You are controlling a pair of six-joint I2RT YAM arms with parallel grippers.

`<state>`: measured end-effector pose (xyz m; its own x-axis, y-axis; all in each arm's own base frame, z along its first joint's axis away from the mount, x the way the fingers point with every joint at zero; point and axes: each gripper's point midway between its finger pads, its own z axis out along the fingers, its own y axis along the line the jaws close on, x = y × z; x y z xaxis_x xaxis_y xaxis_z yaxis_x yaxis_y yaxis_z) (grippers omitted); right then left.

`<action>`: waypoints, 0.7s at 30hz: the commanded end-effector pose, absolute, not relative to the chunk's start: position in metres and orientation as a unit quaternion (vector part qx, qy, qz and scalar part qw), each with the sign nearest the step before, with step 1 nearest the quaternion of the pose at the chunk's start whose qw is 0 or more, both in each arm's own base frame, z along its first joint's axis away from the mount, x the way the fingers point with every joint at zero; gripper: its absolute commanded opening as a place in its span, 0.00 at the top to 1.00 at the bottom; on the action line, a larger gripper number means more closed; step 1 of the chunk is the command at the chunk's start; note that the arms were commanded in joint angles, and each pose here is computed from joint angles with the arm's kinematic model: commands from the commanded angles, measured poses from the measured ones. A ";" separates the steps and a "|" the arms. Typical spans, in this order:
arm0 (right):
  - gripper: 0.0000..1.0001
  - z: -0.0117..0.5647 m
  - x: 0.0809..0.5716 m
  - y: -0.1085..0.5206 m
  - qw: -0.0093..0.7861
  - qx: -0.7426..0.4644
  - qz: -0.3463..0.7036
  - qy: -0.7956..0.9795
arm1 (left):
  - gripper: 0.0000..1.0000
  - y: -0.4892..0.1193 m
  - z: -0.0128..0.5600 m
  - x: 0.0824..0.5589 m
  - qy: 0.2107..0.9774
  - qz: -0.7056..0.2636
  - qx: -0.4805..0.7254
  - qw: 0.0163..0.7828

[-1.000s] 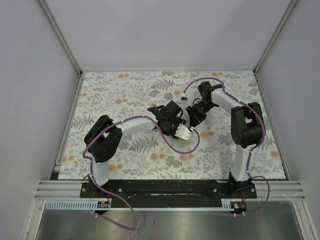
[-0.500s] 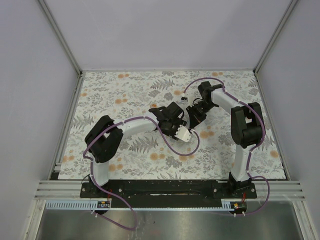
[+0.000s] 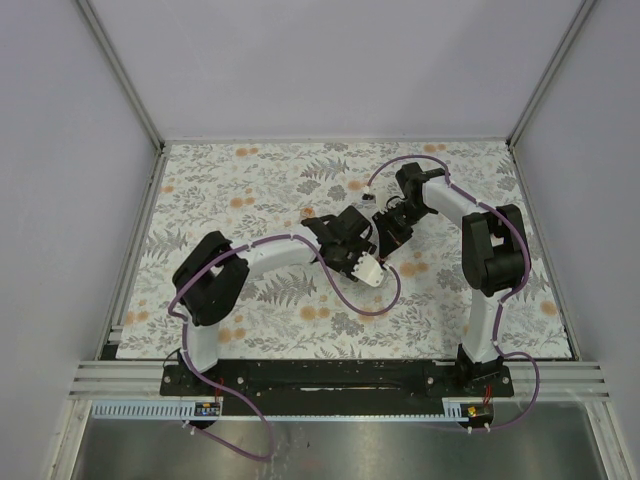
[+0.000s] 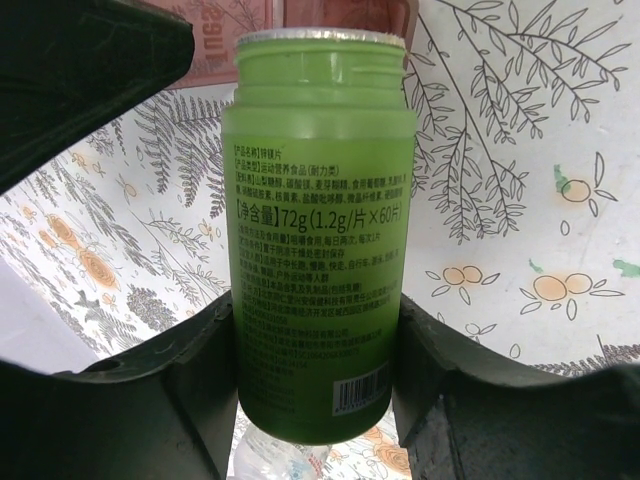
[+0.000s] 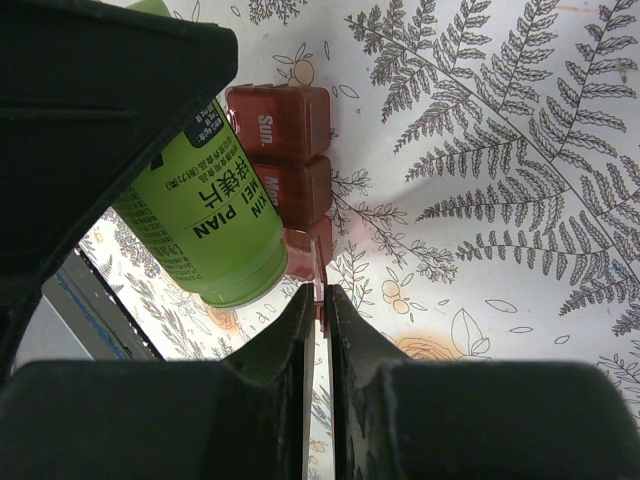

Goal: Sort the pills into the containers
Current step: Pour the pill into the pill container.

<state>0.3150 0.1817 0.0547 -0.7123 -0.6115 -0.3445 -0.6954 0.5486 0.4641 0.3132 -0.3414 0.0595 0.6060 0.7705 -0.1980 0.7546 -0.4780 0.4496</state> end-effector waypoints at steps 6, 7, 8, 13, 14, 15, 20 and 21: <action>0.95 0.072 0.318 0.185 0.088 -0.384 0.286 0.874 | 1.00 -0.350 0.070 0.325 0.414 0.055 0.872 0.256; 0.95 0.072 0.318 0.186 0.088 -0.384 0.287 0.873 | 1.00 -0.353 0.071 0.324 0.411 0.055 0.873 0.257; 0.95 0.073 0.317 0.186 0.088 -0.384 0.287 0.873 | 1.00 -0.349 0.072 0.327 0.411 0.070 0.873 0.252; 0.95 0.072 0.318 0.185 0.088 -0.384 0.286 0.873 | 1.00 -0.348 0.074 0.327 0.404 0.087 0.877 0.245; 0.95 0.072 0.317 0.185 0.087 -0.384 0.287 0.873 | 1.00 -0.348 0.074 0.326 0.403 0.087 0.878 0.242; 0.95 0.072 0.317 0.186 0.087 -0.385 0.287 0.873 | 1.00 -0.348 0.074 0.325 0.402 0.089 0.879 0.242; 0.96 0.072 0.317 0.185 0.088 -0.384 0.286 0.873 | 1.00 -0.349 0.079 0.325 0.395 0.105 0.881 0.238; 0.96 0.073 0.317 0.185 0.088 -0.384 0.287 0.873 | 1.00 -0.350 0.081 0.324 0.395 0.105 0.881 0.240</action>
<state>0.3142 0.1817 0.0549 -0.7152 -0.6104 -0.3404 -0.6921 0.5508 0.4665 0.3185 -0.3459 0.0679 0.6586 0.7505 -0.0549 0.6742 -0.5561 0.4860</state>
